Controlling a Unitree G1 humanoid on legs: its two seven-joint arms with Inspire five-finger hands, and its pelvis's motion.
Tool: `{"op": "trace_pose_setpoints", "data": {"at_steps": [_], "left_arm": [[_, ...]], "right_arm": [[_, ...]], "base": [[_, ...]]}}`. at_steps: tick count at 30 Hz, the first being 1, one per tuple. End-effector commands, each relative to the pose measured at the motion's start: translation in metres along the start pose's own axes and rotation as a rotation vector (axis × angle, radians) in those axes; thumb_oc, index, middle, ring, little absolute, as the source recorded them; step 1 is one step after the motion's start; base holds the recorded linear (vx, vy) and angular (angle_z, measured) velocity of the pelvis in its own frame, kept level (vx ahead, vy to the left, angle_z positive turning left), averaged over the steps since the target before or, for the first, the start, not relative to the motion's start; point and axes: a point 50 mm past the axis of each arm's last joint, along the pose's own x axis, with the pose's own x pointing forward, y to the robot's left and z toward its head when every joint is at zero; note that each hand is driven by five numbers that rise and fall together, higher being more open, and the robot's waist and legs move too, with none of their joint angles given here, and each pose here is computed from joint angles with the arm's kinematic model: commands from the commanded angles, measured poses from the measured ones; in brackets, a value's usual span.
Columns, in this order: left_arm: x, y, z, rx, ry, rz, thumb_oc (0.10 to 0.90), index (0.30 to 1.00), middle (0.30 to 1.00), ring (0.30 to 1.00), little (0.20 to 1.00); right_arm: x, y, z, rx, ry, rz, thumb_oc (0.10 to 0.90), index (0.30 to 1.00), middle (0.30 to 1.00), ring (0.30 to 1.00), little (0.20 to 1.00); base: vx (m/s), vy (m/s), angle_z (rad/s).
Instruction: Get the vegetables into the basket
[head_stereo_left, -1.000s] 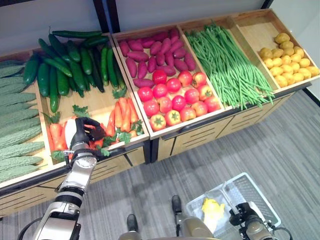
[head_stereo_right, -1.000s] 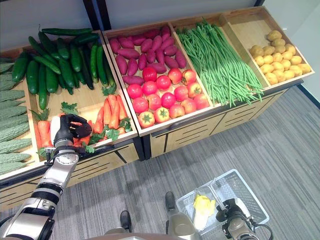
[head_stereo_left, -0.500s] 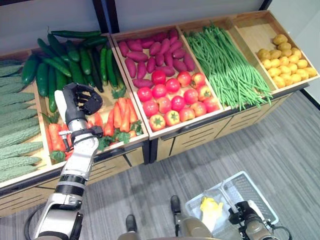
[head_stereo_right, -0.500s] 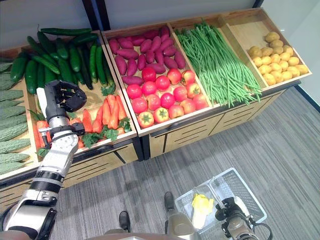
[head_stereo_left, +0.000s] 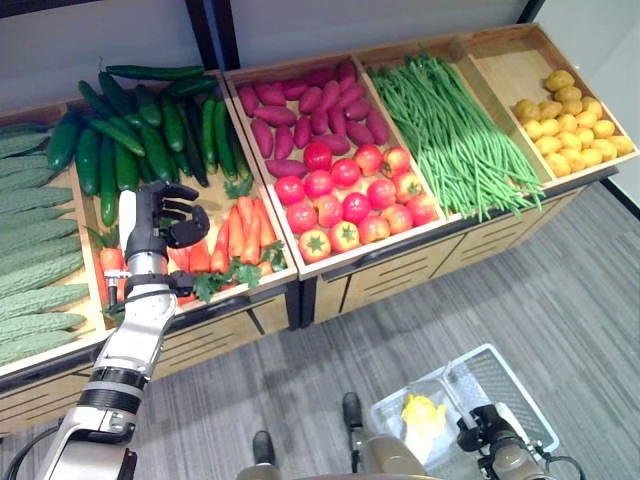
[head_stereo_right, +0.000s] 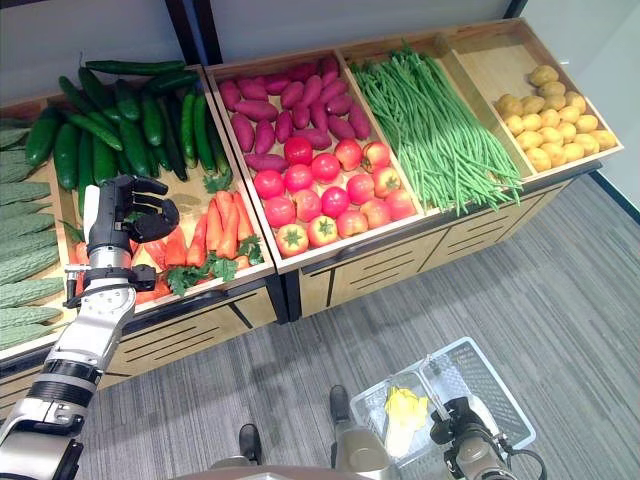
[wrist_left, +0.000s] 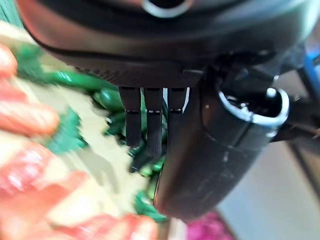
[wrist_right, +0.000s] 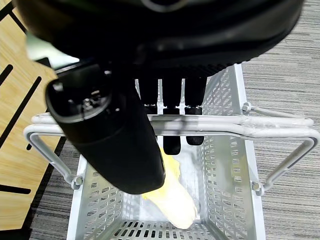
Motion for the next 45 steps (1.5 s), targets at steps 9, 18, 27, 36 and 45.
{"op": "trace_pose_setpoints", "data": {"at_steps": [9,18,27,36,45], "left_arm": [[0.017,0.034,0.007,0.255,-0.070,0.199,0.900,1.000,1.000,1.000,1.000],[0.028,0.052,-0.006,0.565,-0.051,0.159,0.900,1.000,1.000,1.000,1.000],[0.033,0.055,0.003,0.744,-0.125,0.091,0.900,1.000,1.000,1.000,1.000],[0.039,0.072,0.022,1.038,-0.264,0.034,0.900,1.000,1.000,1.000,1.000],[0.050,0.078,0.040,1.276,-0.384,-0.049,0.900,1.000,1.000,1.000,1.000]], "right_arm": [[0.002,-0.026,-0.011,-0.061,0.021,-0.092,0.400,0.300,0.300,0.300,0.300],[0.003,-0.028,-0.006,-0.083,-0.005,-0.097,0.400,0.300,0.300,0.300,0.300],[0.004,-0.031,-0.005,-0.073,-0.007,-0.101,0.400,0.300,0.300,0.300,0.300],[0.003,-0.033,-0.006,-0.074,-0.019,-0.099,0.400,0.300,0.300,0.300,0.300],[0.004,-0.039,-0.002,-0.069,-0.039,-0.112,0.400,0.300,0.300,0.300,0.300]], "base": [[0.00,0.000,0.00],[0.00,0.000,0.00],[0.00,0.000,0.00],[0.01,0.004,0.00],[0.00,0.000,0.00]]}}
